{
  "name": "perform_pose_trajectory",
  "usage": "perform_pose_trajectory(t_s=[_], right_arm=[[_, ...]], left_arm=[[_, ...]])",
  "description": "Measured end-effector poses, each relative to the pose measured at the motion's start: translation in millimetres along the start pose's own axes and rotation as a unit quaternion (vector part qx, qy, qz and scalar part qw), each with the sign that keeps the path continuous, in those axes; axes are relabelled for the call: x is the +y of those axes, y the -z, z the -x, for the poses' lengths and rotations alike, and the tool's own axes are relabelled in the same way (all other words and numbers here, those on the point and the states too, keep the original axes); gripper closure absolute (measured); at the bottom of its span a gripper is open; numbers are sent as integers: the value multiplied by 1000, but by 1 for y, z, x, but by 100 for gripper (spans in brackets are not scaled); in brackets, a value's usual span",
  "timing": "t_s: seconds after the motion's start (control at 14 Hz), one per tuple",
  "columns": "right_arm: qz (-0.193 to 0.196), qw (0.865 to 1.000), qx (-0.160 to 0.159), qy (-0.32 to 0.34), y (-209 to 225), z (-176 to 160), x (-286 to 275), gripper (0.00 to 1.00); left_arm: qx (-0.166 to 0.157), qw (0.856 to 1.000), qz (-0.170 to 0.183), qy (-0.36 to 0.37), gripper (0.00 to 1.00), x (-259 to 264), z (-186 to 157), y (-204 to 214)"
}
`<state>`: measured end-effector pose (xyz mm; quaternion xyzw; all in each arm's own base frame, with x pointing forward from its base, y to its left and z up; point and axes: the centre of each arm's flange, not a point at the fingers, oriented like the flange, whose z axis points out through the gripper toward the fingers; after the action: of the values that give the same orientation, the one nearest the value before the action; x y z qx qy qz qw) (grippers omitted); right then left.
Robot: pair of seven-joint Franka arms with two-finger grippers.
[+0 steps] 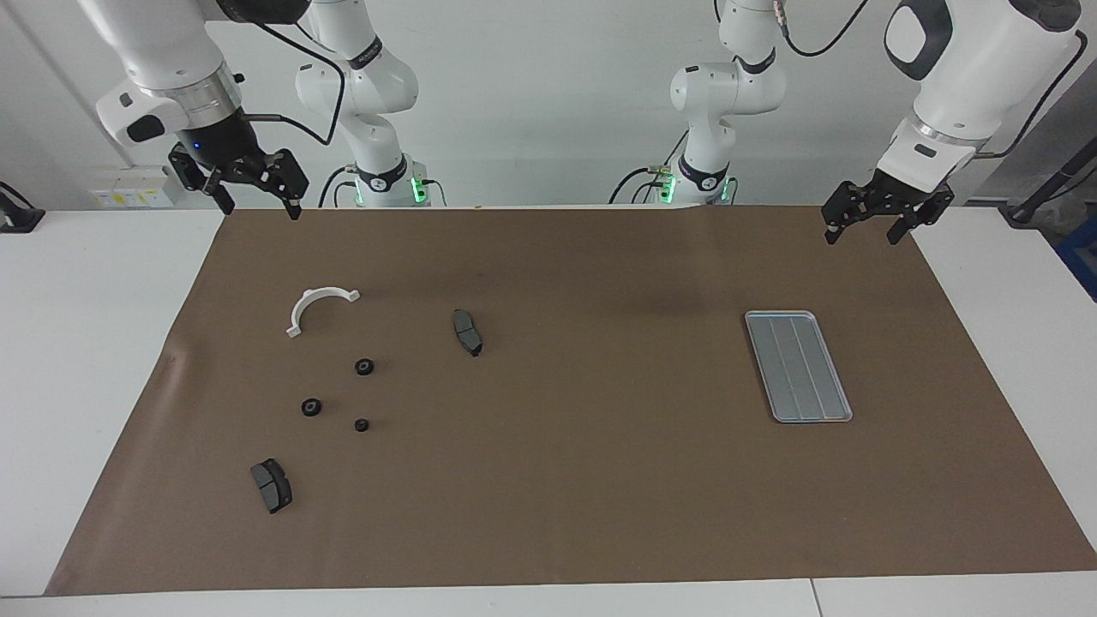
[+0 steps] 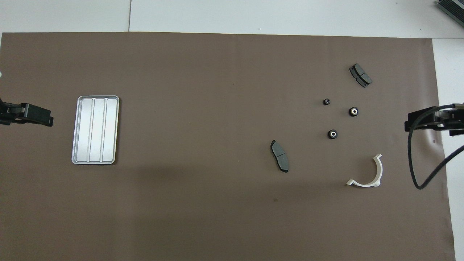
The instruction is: Pick bearing gear from pile to tray
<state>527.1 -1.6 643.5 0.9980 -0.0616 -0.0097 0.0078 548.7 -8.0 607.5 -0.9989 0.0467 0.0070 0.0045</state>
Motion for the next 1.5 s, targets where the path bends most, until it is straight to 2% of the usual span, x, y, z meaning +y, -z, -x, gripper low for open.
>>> perform_pose_trajectory(t_s=[1.5], right_arm=[[0, 1000, -2, -1, -1, 0, 2, 0]], left_arm=[[0, 1000, 0, 0, 0, 0, 0, 0]])
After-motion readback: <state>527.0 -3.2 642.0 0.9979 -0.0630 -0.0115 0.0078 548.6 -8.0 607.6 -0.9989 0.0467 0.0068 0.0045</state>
